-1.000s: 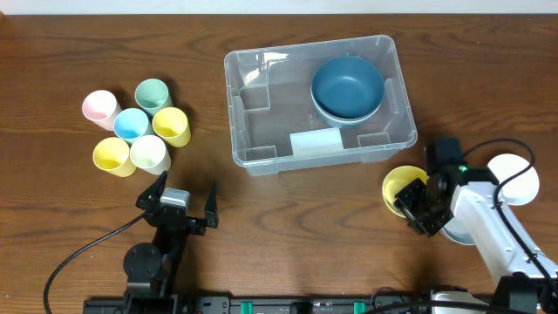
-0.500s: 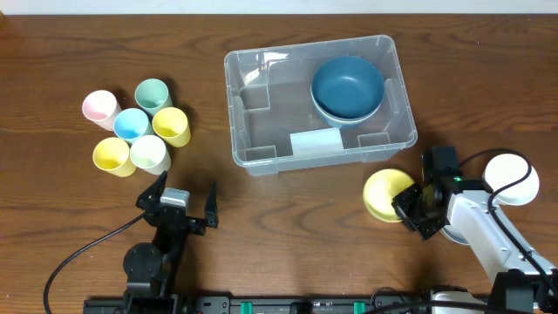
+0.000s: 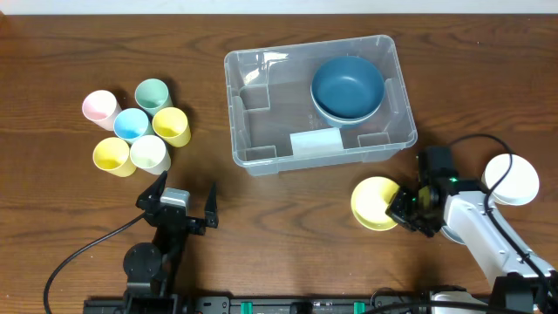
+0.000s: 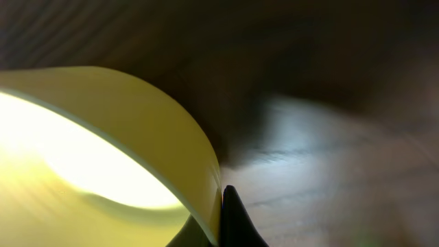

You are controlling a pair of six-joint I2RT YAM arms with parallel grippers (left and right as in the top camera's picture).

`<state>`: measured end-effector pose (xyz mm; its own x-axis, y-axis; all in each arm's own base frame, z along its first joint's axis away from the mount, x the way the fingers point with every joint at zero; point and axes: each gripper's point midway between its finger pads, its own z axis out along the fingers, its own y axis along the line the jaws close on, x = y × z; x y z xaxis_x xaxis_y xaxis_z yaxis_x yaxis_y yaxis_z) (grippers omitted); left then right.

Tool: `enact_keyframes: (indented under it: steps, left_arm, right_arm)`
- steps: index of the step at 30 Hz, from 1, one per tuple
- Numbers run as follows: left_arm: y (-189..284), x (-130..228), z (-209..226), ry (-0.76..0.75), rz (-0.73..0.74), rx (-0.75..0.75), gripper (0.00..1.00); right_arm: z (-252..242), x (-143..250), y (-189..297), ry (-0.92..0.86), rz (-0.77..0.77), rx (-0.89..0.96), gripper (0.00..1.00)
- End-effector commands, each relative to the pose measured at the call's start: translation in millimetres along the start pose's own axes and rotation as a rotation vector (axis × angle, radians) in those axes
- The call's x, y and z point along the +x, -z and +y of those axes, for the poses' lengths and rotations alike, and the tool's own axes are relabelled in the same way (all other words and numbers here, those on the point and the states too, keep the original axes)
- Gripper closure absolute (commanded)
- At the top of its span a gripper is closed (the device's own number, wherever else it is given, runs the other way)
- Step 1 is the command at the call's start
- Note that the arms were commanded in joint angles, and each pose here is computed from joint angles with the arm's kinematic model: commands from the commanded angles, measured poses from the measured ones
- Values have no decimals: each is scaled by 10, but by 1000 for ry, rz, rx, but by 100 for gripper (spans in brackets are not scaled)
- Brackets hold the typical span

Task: Pack container
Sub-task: 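Lift the yellow bowl and move it toward the container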

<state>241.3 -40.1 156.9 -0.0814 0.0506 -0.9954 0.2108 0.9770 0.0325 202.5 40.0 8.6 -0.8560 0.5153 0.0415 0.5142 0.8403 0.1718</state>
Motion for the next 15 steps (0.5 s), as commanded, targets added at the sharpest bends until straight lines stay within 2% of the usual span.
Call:
enact_keyframes:
  steps: [1, 5, 15]
  left_arm:
    - [-9, 154, -36, -11, 44, 19, 2]
    - [-9, 154, -36, -11, 44, 19, 2]
    - [-9, 154, -36, -11, 44, 19, 2]
  right_arm:
    - [120, 24, 4, 281, -11, -11, 99]
    - [292, -21, 35, 435, -55, -25, 99]
    - [557, -116, 180, 676, -124, -32, 99]
